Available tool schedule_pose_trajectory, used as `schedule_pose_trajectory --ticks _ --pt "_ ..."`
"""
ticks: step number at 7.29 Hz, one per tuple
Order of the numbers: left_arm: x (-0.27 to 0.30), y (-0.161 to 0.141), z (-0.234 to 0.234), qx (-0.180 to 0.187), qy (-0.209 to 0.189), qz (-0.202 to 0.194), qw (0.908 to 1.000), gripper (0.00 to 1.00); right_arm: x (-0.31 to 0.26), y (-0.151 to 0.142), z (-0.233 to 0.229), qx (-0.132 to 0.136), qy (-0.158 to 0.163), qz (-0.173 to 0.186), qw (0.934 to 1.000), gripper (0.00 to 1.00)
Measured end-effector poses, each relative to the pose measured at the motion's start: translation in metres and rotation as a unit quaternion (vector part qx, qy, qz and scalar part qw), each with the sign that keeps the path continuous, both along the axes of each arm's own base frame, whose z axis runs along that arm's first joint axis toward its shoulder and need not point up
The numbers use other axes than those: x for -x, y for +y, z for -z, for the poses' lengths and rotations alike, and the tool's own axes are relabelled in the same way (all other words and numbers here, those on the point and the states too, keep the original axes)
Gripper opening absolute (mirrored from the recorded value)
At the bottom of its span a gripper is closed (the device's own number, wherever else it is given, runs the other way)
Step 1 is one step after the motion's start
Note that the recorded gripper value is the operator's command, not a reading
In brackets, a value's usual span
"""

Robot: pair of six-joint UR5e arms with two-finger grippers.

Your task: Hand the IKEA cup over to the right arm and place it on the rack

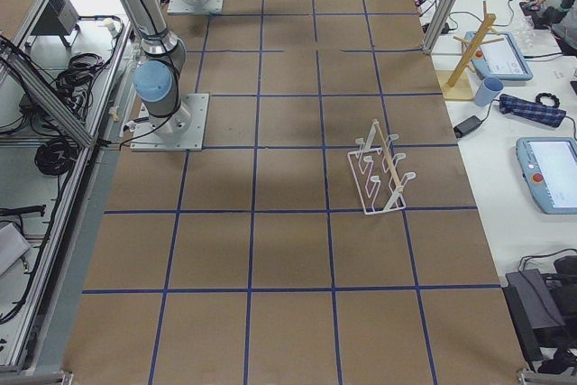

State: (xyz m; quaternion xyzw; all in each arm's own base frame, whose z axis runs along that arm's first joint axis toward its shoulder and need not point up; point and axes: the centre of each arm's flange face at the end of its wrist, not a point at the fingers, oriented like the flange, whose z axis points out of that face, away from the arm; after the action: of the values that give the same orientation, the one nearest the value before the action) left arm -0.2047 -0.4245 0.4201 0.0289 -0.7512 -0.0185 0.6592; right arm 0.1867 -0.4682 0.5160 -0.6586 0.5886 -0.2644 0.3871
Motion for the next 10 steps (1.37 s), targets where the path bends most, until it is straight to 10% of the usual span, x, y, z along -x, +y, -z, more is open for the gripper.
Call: schedule_pose_trajectory --ticks 3,5,7,10 --pt "-0.025 -0.006 0.0 -0.031 -0.066 -0.008 0.9973 1.0 0.037 -0.002 0.003 0.004 0.09 -0.011 0.9959 0.19" --pt "-0.059 -0.016 -0.008 -0.041 -0.172 -0.016 0.9842 1.0 0.104 -0.012 -0.007 0.02 0.192 0.003 0.9813 0.19" --pt "-0.097 -0.033 -0.034 -0.03 -0.333 -0.008 0.9424 1.0 0.168 -0.017 -0.021 0.029 0.319 0.004 0.9473 0.19" --pt "-0.144 -0.054 -0.056 -0.02 -0.55 0.019 0.8346 1.0 0.228 -0.026 -0.03 0.044 0.5 -0.002 0.8648 0.21"
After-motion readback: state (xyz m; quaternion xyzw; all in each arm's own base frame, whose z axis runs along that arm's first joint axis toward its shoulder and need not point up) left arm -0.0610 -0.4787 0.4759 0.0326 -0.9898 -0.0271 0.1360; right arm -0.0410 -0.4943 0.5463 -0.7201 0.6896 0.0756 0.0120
